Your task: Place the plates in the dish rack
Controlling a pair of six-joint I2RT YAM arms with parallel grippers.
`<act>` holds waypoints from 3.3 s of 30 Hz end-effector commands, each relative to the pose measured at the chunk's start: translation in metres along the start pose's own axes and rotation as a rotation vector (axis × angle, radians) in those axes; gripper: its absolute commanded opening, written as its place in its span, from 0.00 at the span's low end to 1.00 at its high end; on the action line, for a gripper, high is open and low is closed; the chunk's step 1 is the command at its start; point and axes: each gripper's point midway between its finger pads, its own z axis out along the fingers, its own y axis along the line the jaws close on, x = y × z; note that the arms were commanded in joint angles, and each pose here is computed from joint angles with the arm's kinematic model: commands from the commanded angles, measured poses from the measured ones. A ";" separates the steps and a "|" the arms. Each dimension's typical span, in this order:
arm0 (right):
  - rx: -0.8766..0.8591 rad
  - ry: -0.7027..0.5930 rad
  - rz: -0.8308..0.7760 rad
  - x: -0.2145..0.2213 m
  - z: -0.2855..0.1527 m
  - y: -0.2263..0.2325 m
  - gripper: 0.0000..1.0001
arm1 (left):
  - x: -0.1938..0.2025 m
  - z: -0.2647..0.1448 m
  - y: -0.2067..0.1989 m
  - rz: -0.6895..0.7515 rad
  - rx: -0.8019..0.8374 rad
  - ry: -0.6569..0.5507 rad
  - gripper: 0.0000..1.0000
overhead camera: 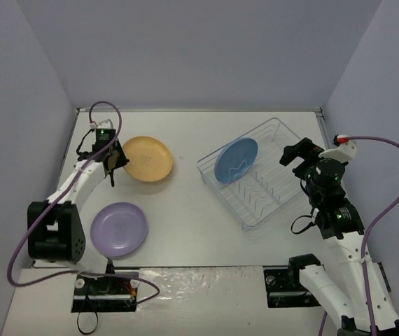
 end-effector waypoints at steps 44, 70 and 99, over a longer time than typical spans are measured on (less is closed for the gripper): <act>-0.895 -0.153 -0.722 0.013 -0.014 0.263 0.00 | -0.034 -0.244 -0.070 0.142 0.435 -0.539 0.97; -1.029 0.115 -2.211 -0.006 0.007 0.068 0.00 | 0.002 -0.172 0.019 0.002 -0.125 -0.357 0.97; -1.318 -0.207 -2.124 0.072 0.038 0.149 0.00 | 0.038 -0.148 0.040 -0.031 -0.235 -0.222 0.97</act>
